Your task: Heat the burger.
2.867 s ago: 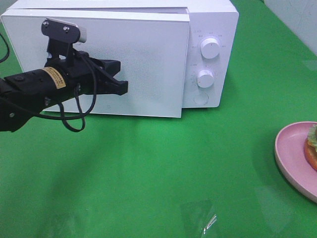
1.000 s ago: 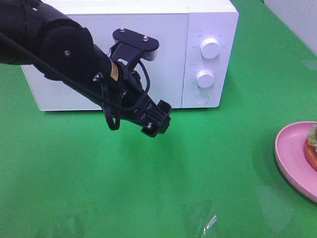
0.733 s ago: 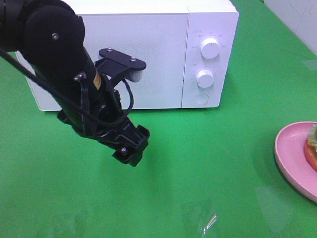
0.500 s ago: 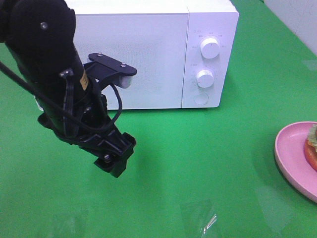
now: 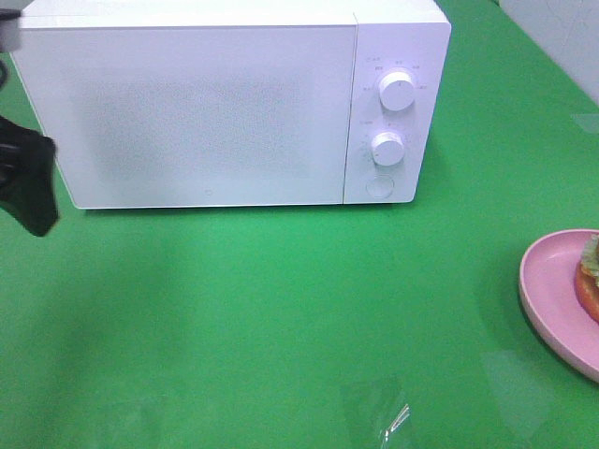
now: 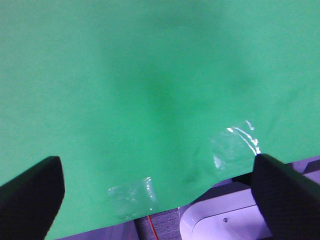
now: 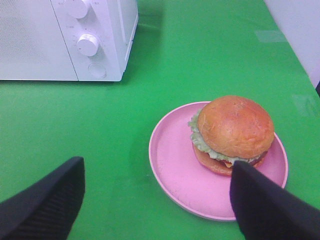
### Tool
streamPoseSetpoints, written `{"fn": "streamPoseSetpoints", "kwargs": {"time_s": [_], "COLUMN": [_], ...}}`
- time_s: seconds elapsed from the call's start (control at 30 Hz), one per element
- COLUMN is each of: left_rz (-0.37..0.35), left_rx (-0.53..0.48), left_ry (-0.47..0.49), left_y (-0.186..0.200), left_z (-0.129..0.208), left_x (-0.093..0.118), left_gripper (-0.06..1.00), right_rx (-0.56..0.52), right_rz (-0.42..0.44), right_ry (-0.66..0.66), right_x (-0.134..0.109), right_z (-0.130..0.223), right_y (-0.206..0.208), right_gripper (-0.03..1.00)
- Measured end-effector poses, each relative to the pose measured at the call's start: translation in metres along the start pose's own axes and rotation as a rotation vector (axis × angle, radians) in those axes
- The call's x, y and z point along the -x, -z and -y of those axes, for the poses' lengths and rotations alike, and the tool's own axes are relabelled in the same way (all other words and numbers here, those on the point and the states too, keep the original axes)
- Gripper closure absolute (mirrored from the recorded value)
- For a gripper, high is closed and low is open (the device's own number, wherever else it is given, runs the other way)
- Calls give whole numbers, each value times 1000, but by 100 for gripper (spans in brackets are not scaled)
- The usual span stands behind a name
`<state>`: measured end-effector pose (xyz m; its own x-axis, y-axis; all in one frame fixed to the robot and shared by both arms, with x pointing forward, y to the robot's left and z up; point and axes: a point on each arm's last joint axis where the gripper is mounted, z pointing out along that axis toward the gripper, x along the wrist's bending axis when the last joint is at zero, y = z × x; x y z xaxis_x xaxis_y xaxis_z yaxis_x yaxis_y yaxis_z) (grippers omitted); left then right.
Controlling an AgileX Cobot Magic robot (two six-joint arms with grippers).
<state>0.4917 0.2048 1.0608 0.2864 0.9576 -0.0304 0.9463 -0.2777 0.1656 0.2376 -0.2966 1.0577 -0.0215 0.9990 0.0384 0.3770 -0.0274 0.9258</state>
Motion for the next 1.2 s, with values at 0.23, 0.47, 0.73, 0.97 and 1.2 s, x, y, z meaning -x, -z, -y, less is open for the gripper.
{"fn": "streamPoseSetpoints", "kwargs": {"time_s": [0.23, 0.47, 0.73, 0.97, 1.2], "left_rz": [-35, -60, -79, -106, -136], "left_rx": [58, 85, 194, 289, 563], "left_ry": [149, 171, 162, 152, 137], "left_y": [24, 28, 12, 5, 26], "left_z": [25, 76, 153, 188, 221], "left_x": [-48, -55, -43, -38, -31], "left_gripper": [2, 2, 2, 2, 2], "right_rx": [0, 0, 0, 0, 0], "right_rz": [0, 0, 0, 0, 0], "right_ry": [0, 0, 0, 0, 0], "right_x": [0, 0, 0, 0, 0], "right_z": [0, 0, 0, 0, 0], "right_y": [0, 0, 0, 0, 0], "right_gripper": [21, 21, 21, 21, 21]}}
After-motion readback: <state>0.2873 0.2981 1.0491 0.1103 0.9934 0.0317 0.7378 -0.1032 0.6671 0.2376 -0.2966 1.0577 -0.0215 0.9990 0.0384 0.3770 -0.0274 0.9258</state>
